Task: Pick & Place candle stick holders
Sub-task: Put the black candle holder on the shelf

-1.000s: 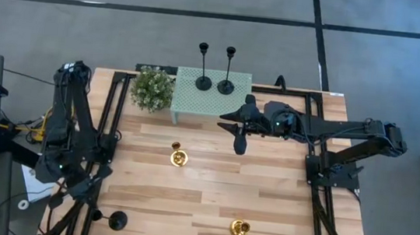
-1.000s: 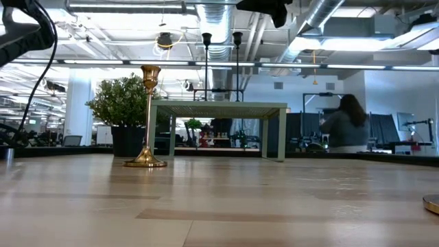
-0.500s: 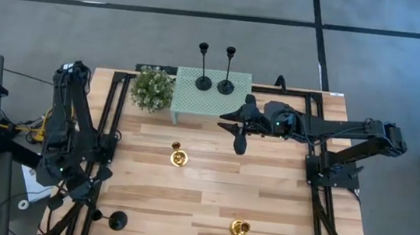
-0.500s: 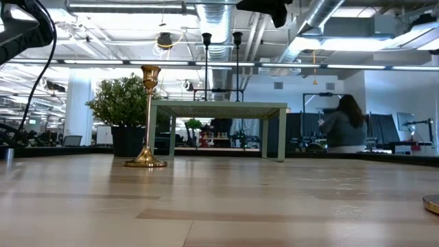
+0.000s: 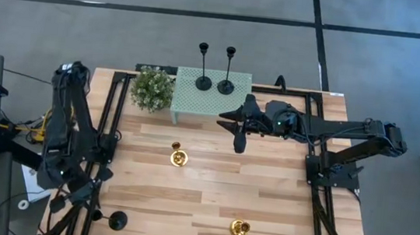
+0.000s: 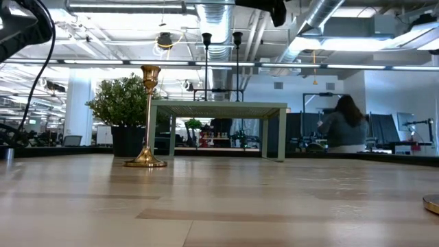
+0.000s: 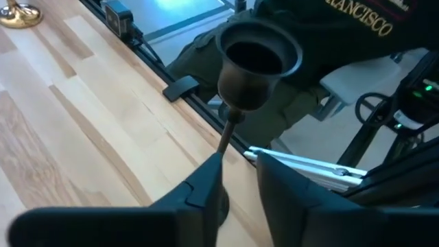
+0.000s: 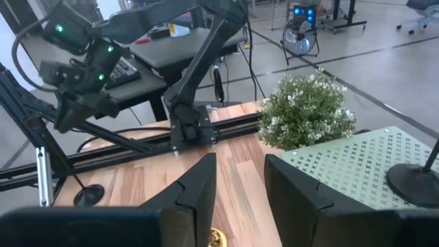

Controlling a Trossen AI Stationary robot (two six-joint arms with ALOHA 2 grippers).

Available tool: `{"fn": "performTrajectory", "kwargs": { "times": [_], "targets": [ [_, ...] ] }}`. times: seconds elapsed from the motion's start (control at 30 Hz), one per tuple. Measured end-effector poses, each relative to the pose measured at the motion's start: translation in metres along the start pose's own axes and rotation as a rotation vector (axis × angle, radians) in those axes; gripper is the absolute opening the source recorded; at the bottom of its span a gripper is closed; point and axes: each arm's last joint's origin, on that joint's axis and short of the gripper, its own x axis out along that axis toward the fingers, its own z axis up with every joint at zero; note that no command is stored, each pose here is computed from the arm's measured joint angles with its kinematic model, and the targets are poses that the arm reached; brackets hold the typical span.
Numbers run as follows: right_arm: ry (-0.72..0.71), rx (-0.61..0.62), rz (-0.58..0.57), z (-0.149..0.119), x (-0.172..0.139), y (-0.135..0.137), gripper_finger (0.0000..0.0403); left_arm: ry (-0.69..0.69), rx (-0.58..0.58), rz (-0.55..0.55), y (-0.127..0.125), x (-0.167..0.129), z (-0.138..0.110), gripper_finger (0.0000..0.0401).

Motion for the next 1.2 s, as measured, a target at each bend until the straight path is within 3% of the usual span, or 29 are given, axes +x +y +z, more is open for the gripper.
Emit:
{"fn": "performTrajectory", "kwargs": {
  "times": [0.37, 0.6, 1.03, 1.2],
  "targets": [
    [-0.009, 0.001, 0.0, 0.001, 0.0, 0.0, 0.0115, 0.09, 0.048, 0.092, -0.01, 0.035, -0.007, 0.016],
    [-0.009, 0.001, 0.001, 0.001, 0.0, 0.0, 0.0115, 0.101, 0.064, 0.135, -0.011, 0.051, -0.008, 0.0163],
    [-0.007, 0.0, 0.003, 0.001, 0.0, 0.0, 0.0115, 0.078, 0.077, 0.139, -0.013, 0.054, -0.007, 0.0163],
    [-0.007, 0.0, 0.003, 0.001, 0.0, 0.0, 0.0115, 0.048, 0.12, 0.143, -0.013, 0.054, -0.004, 0.0142]
  ]
}}
